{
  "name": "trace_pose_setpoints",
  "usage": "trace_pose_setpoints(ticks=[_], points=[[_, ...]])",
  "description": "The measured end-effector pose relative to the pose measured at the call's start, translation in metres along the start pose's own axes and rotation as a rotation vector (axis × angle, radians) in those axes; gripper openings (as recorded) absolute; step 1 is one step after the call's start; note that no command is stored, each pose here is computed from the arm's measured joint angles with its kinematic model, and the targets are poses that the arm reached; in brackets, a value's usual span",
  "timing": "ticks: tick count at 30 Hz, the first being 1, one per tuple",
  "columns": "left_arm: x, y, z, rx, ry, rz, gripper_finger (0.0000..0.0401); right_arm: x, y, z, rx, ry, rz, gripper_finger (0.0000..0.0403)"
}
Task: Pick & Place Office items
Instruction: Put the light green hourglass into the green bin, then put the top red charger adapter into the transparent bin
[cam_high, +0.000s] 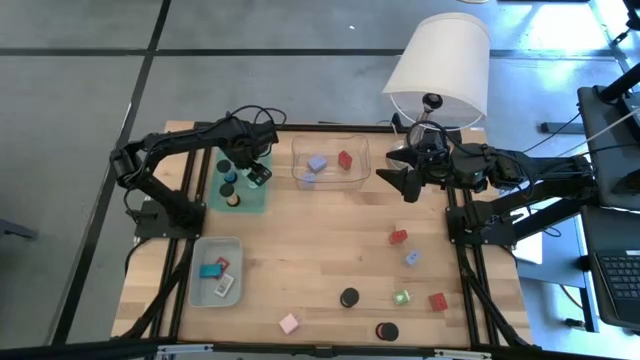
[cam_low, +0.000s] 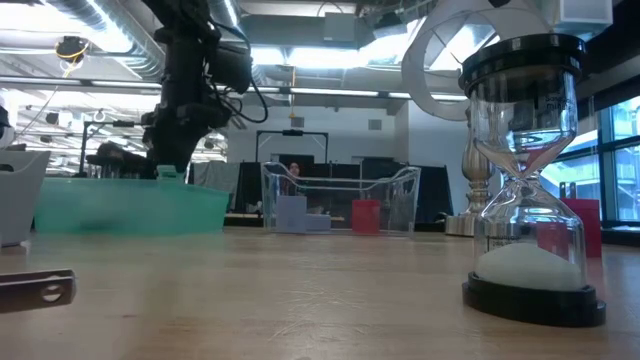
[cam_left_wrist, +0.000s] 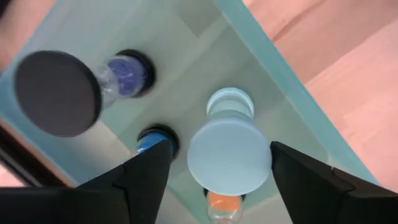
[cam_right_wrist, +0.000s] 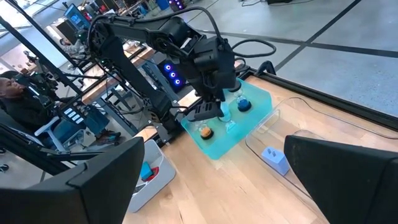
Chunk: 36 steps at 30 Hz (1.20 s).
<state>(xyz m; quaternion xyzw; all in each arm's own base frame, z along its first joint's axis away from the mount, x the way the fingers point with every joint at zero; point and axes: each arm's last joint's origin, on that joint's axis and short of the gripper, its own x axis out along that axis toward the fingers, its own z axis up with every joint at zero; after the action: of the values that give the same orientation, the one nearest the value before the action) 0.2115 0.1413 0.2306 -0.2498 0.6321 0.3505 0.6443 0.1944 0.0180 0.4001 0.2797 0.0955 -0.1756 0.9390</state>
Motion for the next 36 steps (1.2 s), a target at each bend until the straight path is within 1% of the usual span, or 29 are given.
trace_pose_setpoints(ticks=[3, 5, 8, 11, 13, 15, 17, 19, 21, 24, 27, 30, 32, 36], points=[[-0.002, 0.001, 0.000, 0.001, 0.000, 0.024, 0.0282, 0.000, 0.000, 0.000, 0.000, 0.000, 0.000, 0.0388], [-0.011, 0.003, 0.002, 0.015, 0.003, 0.022, 0.0285, 0.000, 0.000, 0.000, 0.001, -0.001, 0.001, 0.0388], [-0.028, 0.004, 0.005, 0.020, 0.002, -0.007, 0.0285, -0.001, 0.000, 0.000, 0.005, 0.008, 0.014, 0.0388], [-0.047, 0.002, 0.010, 0.002, -0.030, -0.062, 0.0282, -0.001, 0.002, -0.001, 0.010, 0.055, 0.075, 0.0388], [-0.060, -0.002, 0.013, -0.009, -0.059, -0.106, 0.0280, -0.002, 0.005, -0.005, 0.025, 0.135, 0.151, 0.0388], [-0.071, -0.010, 0.015, -0.001, -0.103, -0.153, 0.0279, -0.004, 0.006, -0.012, 0.038, 0.257, 0.221, 0.0388], [-0.081, -0.022, 0.016, 0.026, -0.160, -0.185, 0.0277, -0.008, 0.005, -0.022, 0.042, 0.397, 0.244, 0.0388], [-0.089, -0.035, 0.017, 0.063, -0.224, -0.218, 0.0276, -0.013, 0.001, -0.034, 0.024, 0.541, 0.221, 0.0388], [-0.098, -0.049, 0.016, 0.100, -0.289, -0.254, 0.0276, -0.018, -0.005, -0.044, -0.031, 0.663, 0.177, 0.0388], [-0.107, -0.069, 0.015, 0.152, -0.389, -0.316, 0.0276, -0.027, -0.015, -0.057, -0.177, 0.805, 0.100, 0.0388], [-0.115, -0.088, 0.013, 0.160, -0.471, -0.385, 0.0276, -0.029, -0.021, -0.064, -0.364, 0.840, 0.046, 0.0388], [-0.122, -0.102, 0.011, 0.181, -0.547, -0.447, 0.0276, -0.026, -0.023, -0.072, -0.533, 0.828, 0.072, 0.0388], [-0.126, -0.111, 0.008, 0.182, -0.578, -0.485, 0.0276, -0.021, -0.023, -0.079, -0.599, 0.829, 0.105, 0.0388], [-0.134, -0.125, 0.003, 0.130, -0.606, -0.570, 0.0274, -0.011, -0.029, -0.101, -0.713, 0.886, 0.130, 0.0388]])
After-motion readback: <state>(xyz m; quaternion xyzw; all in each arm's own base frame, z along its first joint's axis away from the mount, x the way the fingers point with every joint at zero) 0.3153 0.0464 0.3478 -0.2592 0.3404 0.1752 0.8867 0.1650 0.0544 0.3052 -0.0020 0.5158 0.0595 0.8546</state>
